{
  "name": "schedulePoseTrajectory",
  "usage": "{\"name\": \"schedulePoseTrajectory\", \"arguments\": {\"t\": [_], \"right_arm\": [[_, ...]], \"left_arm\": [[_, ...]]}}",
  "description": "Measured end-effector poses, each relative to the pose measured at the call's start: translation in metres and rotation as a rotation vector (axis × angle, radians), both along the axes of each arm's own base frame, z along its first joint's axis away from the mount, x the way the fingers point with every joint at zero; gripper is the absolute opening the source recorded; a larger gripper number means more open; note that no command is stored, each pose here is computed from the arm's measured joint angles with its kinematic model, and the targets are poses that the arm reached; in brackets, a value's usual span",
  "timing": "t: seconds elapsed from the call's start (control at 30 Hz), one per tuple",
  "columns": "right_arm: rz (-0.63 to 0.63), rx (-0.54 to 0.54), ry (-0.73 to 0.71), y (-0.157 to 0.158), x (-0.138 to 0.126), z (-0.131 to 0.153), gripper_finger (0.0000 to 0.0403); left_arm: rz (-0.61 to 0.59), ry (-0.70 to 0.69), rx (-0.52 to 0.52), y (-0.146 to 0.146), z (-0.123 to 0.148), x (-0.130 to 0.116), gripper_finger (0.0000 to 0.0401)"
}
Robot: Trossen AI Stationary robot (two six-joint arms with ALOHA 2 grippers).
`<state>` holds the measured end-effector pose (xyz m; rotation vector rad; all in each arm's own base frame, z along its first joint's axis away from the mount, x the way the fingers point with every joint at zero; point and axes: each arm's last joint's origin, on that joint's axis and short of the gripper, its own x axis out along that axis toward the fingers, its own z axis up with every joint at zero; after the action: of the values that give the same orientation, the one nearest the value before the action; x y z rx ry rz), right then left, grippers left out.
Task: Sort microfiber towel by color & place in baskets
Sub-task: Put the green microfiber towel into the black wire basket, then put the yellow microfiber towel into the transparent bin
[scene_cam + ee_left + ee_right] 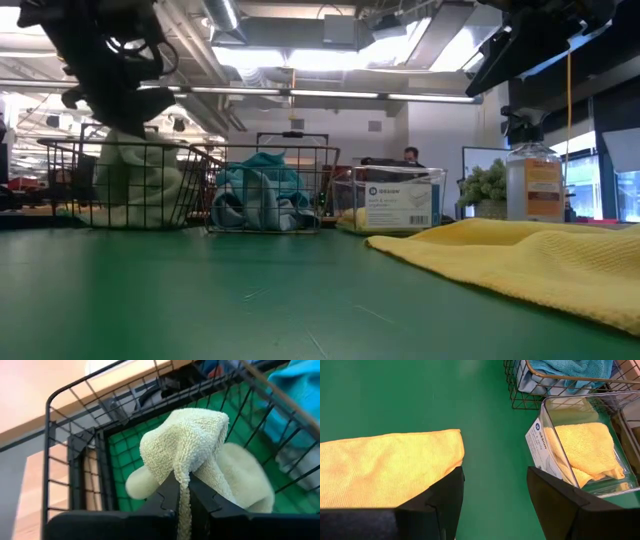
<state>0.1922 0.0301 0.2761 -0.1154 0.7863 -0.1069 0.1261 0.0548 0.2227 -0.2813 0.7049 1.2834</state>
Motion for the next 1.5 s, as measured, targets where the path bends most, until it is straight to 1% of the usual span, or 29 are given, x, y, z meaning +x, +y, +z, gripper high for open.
{"name": "schedulePoseTrajectory", "arguments": {"t": [0.1,0.17,0.33,0.63,0.8,0.93,1.07,1.17,1.3,1.43,1.5], "right_arm": [[0.0,0.0,0.0,0.0,0.0,0.0,0.0216],[0.0,0.0,0.0,0.0,0.0,0.0,0.0216],[0.0,0.0,0.0,0.0,0.0,0.0,0.0216],[0.0,0.0,0.0,0.0,0.0,0.0,0.0216],[0.001,0.0,0.0,0.0,0.0,0.0,0.0216],[0.0,0.0,0.0,0.0,0.0,0.0,0.0216],[0.0,0.0,0.0,0.0,0.0,0.0,0.0216],[0.0,0.0,0.0,0.0,0.0,0.0,0.0216],[0.001,0.0,0.0,0.0,0.0,0.0,0.0216],[-0.001,0.001,0.0,0.0,0.0,0.0,0.0216],[-0.001,0.002,0.0,0.0,0.0,0.0,0.0216]], "left_arm": [[0.001,-0.041,0.014,0.001,0.002,0.003,0.002],[-0.001,-0.04,0.037,0.002,0.003,0.004,0.0032],[0.02,-0.02,0.079,0.003,0.004,0.003,0.0077],[0.079,-0.016,0.081,0.011,0.004,-0.001,0.0149],[0.106,-0.016,0.077,0.014,0.004,-0.003,0.0175],[0.119,-0.029,0.079,0.016,0.007,-0.003,0.0184],[0.112,-0.07,0.101,0.018,0.025,0.001,0.0184],[0.077,-0.083,0.13,0.019,0.045,0.004,0.0184],[0.055,-0.146,0.163,0.02,0.074,0.006,0.0184],[0.004,-0.246,0.133,0.019,0.095,0.008,0.0184],[-0.046,-0.292,0.118,0.019,0.102,0.011,0.0184]]}}
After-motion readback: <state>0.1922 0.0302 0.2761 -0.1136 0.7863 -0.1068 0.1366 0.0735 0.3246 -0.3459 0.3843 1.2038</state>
